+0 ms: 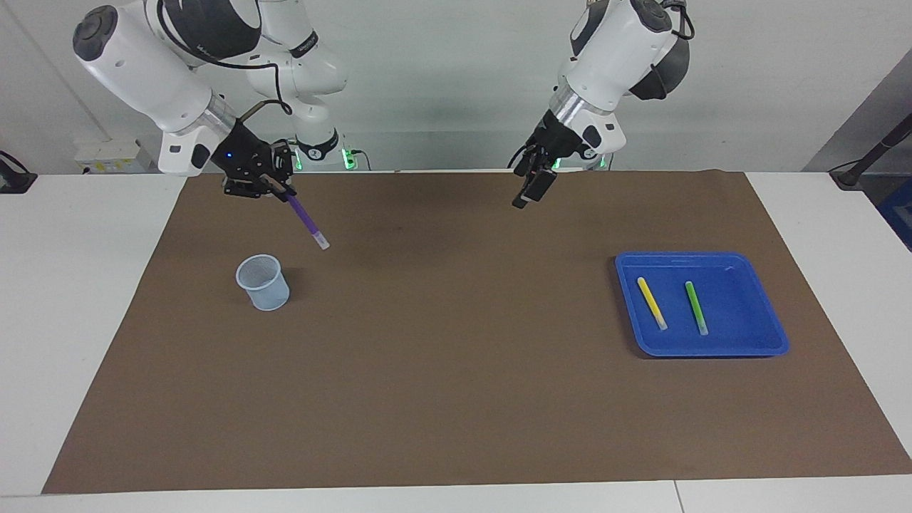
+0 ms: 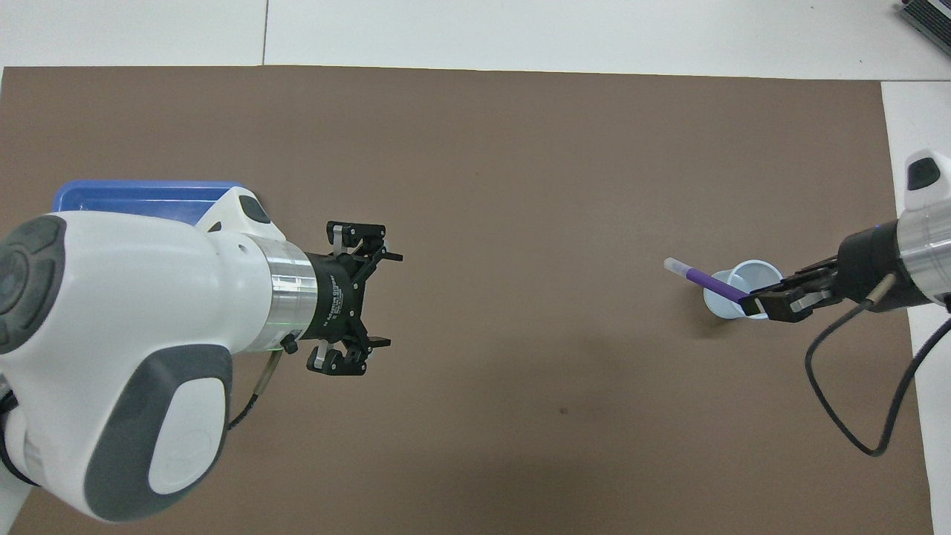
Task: Right arm passes pens to left for tray arrangement
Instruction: 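Carry the purple pen toward the left gripper while the left gripper approaches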
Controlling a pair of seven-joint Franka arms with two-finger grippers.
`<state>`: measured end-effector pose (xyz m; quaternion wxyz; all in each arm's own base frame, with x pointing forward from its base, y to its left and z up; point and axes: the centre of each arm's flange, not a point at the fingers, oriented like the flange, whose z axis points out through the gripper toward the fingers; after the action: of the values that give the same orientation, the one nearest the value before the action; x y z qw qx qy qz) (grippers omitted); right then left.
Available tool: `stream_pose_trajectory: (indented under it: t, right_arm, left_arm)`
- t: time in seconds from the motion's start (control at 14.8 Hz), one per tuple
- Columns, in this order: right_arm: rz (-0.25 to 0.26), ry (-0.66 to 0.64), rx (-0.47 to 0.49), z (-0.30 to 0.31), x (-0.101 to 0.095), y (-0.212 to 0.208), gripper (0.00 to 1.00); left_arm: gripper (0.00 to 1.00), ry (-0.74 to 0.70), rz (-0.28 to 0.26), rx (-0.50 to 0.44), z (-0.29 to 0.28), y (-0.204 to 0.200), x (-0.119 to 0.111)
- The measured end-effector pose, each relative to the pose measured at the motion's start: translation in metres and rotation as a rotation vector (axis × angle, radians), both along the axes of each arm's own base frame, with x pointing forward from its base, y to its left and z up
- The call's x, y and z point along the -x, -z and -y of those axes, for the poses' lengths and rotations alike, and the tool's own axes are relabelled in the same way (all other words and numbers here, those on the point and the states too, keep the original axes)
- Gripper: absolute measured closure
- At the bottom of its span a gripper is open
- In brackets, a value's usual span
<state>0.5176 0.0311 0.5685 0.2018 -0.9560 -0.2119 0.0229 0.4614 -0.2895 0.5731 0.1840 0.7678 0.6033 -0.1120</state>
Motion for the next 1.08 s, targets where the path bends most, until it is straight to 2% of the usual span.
stream_pose_trajectory:
  t: [0.41,0.68,0.95,1.08]
  right_arm:
    - [0.018,-0.033,-0.184,-0.032,0.000,-0.009,0.81]
    - [0.017,-0.067,-0.277,-0.067,0.003,-0.015,0.81]
    - [0.039,-0.102,-0.378,-0.097,0.005,-0.021,0.81]
    - [0.072,-0.111,-0.430,-0.110,0.004,-0.021,0.81]
  left_arm:
    - [0.00,-0.128,0.069,0.074,0.037,-0.001,0.013]
    - [0.00,-0.146,0.114,0.106,0.051,0.000,0.019]
    - [0.00,-0.165,0.124,0.130,0.061,-0.003,0.025]
    - [0.00,-0.188,0.114,0.150,0.073,-0.006,0.033]
